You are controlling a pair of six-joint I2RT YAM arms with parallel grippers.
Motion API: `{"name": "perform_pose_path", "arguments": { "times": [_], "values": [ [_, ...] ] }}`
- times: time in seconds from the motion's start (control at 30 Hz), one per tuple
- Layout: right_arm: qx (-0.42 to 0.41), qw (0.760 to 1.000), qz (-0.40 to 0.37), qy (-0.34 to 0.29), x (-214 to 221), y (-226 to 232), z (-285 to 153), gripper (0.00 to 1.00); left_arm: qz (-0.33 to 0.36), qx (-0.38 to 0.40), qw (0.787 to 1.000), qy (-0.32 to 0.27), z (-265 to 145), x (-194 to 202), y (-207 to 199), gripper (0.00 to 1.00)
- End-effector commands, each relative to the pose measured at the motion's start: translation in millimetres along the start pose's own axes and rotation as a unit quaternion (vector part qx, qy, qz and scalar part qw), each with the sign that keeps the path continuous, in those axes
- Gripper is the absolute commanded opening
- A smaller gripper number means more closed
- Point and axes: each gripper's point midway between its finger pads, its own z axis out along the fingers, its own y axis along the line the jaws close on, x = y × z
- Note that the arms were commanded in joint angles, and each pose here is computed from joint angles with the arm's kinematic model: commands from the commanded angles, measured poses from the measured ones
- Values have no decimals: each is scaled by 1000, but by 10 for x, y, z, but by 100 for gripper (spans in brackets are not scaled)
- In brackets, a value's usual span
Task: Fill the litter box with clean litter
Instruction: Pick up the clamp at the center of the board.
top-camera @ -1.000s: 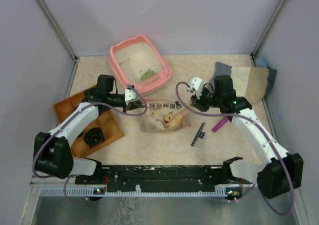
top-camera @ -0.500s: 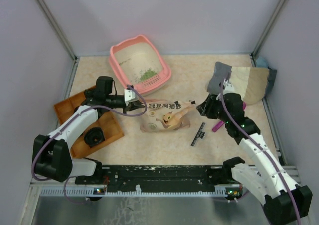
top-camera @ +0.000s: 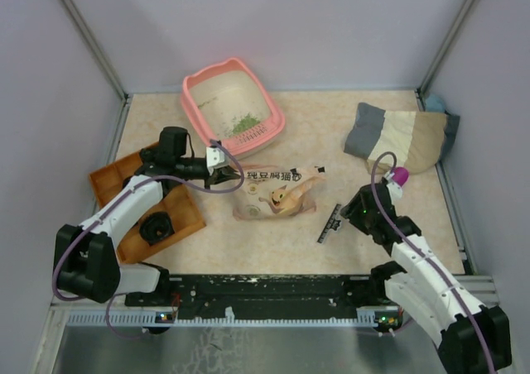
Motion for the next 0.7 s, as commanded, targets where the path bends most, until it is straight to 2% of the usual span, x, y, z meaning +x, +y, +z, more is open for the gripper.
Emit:
{"name": "perform_pose_path", "arguments": {
  "times": [0.0,0.17,0.3,0.33,0.4,0.6,0.67],
  "values": [
    [-12,999,45,-18,-5,19,120,52,69,-19,996,-56,-92,-441,149,0],
    [-64,996,60,24,251,120,264,49,65,-24,996,-52,-87,-415,166,0],
    [-106,993,49,24,272,238,283,44,55,-49,997,-38,-107,-390,256,0],
    [-124,991,42,24,266,303,270,40,55,-52,996,-37,-112,-392,268,0],
    [-141,989,34,24,252,376,247,26,53,-53,996,-39,-118,-410,274,0],
    [-136,990,18,10,184,367,221,1,35,-71,996,-41,-150,-460,319,0],
    [-153,988,-12,-8,87,442,157,0,25,-75,996,-41,-158,-467,318,0]
  ]
}}
